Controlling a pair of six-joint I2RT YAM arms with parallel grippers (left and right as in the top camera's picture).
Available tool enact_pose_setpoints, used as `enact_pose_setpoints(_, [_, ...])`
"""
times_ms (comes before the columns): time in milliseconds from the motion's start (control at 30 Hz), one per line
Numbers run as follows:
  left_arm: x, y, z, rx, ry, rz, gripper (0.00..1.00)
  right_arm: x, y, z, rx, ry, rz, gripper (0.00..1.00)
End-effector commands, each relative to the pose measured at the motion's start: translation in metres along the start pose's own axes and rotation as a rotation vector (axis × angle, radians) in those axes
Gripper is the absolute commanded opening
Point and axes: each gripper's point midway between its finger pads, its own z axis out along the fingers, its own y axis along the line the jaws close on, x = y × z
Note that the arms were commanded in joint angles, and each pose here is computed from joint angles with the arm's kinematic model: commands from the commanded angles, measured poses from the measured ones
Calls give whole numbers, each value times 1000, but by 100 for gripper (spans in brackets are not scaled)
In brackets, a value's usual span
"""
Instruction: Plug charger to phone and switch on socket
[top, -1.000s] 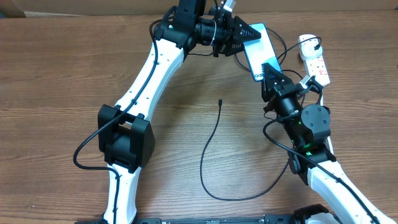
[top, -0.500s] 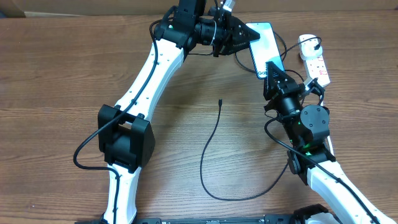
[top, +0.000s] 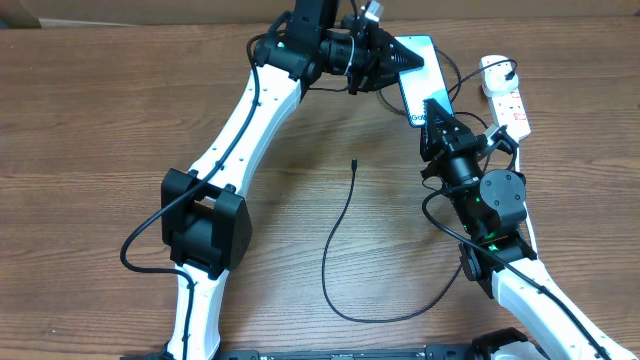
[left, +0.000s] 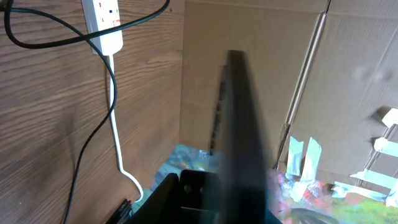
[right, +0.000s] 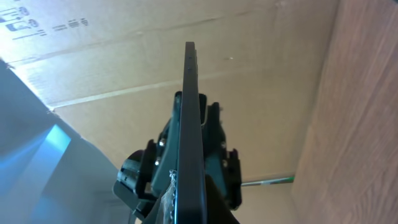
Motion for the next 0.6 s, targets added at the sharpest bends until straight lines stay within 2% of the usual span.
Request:
enact_pose_setpoints(0, [5, -20, -4, 14, -18, 38, 21, 4, 17, 0, -56, 10, 1, 4])
enact_pose_setpoints(567, [5, -20, -4, 14, -17, 38, 9, 13, 5, 1, -11, 29, 5, 4])
